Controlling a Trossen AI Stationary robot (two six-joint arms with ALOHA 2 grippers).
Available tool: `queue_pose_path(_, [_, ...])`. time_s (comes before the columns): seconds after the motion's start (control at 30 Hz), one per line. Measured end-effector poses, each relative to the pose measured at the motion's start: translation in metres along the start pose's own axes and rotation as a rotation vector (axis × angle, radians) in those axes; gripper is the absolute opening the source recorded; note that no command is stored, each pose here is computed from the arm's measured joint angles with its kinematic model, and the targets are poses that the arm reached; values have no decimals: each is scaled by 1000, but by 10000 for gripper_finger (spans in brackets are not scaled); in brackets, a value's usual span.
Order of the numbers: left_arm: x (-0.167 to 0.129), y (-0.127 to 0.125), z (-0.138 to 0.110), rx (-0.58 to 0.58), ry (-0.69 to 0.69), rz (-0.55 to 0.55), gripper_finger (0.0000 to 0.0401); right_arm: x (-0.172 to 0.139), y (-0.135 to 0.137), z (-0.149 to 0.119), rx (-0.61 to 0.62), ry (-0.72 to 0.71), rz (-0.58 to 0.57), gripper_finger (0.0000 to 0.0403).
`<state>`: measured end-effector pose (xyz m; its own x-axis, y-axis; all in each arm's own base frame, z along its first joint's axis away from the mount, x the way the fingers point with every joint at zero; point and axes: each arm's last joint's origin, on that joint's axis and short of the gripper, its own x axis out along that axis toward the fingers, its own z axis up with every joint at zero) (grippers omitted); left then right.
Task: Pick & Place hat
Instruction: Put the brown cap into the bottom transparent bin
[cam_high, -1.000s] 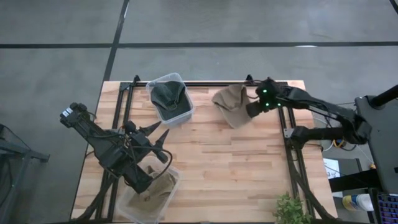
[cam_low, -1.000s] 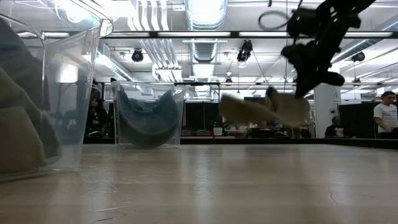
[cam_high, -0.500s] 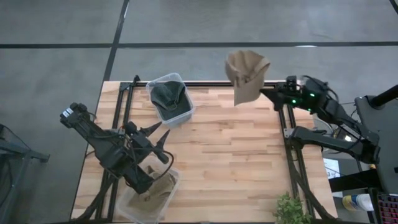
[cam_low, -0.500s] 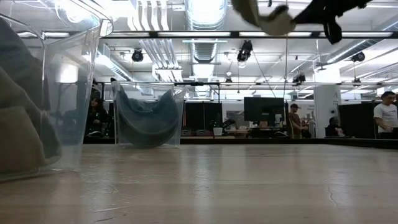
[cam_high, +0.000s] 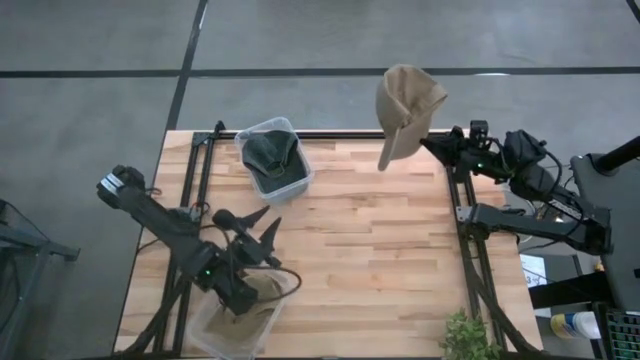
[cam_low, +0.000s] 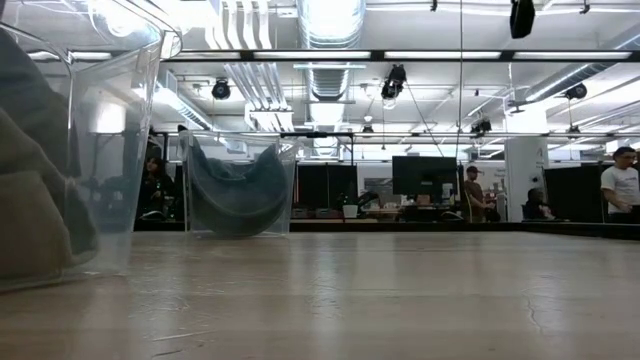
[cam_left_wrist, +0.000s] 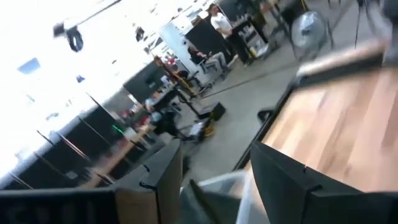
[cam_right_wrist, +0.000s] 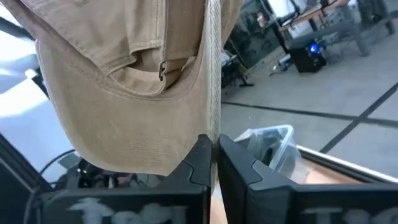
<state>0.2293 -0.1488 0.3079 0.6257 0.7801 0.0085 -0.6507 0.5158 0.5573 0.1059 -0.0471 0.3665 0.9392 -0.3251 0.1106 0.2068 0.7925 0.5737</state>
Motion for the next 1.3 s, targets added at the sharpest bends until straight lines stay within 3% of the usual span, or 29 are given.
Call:
queue_pose_path(0.23, [22, -11, -32, 213, 55, 62, 183, 19, -3, -8, -10, 62, -4, 8])
queue_pose_path(0.43, [66, -2, -41, 324, 177, 181, 183, 42, 2, -11, -15, 38, 67, 8])
queue_pose_path(0.57, [94, 4, -42, 240, 244, 235, 183, 55, 2, -13, -47, 20, 98, 8])
queue_pose_path(0.7, [112, 4, -29, 135, 263, 103, 183, 66, 0, -15, -65, 15, 114, 8])
queue_pose_path(0.8, [119, 1, -7, 21, 152, -64, 183, 74, -1, -17, -81, 8, 121, 8])
queue_pose_path(0.93, [118, 2, 23, -157, -127, -332, 183, 77, -2, -18, -99, 9, 125, 8])
queue_pose_path(1.0, [117, 2, 30, -199, -213, -406, 183, 76, -1, -16, -104, -7, 138, 8])
queue_pose_path(1.1, [118, 7, 38, -253, -314, -439, 183, 71, 3, -11, -109, -49, 166, 8])
queue_pose_path(1.3, [120, 23, 53, -346, -504, -402, 183, 65, 8, -5, -80, -92, 200, 8])
